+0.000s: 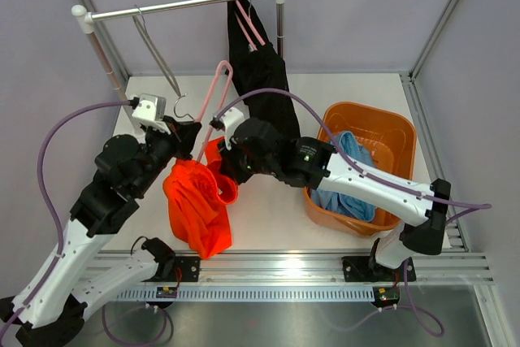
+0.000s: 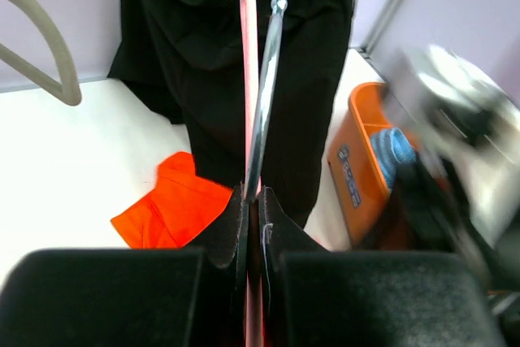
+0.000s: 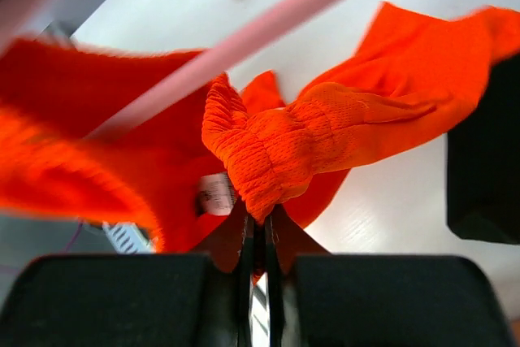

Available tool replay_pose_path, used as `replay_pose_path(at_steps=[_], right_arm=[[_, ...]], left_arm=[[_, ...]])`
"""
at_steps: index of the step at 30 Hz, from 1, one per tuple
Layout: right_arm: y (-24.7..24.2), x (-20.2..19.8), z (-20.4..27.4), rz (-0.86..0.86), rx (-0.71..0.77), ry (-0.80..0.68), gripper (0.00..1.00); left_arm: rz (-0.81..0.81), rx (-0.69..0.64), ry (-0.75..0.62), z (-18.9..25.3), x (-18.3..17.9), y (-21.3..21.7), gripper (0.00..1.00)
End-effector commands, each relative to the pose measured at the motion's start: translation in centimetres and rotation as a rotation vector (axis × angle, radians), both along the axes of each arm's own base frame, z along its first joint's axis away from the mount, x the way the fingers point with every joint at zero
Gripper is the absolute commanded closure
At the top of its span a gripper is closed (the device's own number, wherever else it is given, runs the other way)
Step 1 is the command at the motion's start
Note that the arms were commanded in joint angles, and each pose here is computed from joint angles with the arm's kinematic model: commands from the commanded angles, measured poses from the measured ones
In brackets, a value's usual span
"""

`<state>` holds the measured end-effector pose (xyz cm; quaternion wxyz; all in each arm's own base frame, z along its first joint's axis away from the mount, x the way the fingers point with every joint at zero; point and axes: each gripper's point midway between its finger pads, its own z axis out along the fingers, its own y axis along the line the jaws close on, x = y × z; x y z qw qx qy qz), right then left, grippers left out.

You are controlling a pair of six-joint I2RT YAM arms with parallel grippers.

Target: Remove the shorts from the hanger

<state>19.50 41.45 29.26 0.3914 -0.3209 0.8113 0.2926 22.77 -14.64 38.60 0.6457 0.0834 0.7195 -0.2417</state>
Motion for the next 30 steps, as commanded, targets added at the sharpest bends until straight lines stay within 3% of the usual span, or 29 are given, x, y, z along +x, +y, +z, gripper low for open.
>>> replay_pose_path(at_steps=[1,8,14,23,30], right_arm=[[-0.4,-3.4,4.9,0.146,0.074,-0.069,1.00],[-0.1,-9.5,5.7,0.400,0.022,-0.144,1.00],[-0.2,-11.2,5.9,0.441,-0.006,-0.174,1.00],[-6.0,-4.8,13.5,0.090,-0.029,-0.447,0.98],[-9.1,-4.2,18.2,0.011,0.065,-0.522,1.00]], left_arm=[[0.085,-0.108,-0.083,3.4,1.4,0.6,1.00],[0.218,-0.081,-0.066,3.0,3.8,1.6,1.00],[0.236,-0.102,-0.060,3.7,5.5,0.7,1.00],[0.359,-0.043,-0.040,3.4,5.9,2.9,1.00],[0.396,-0.061,-0.066,5.0,5.9,3.7,1.00]])
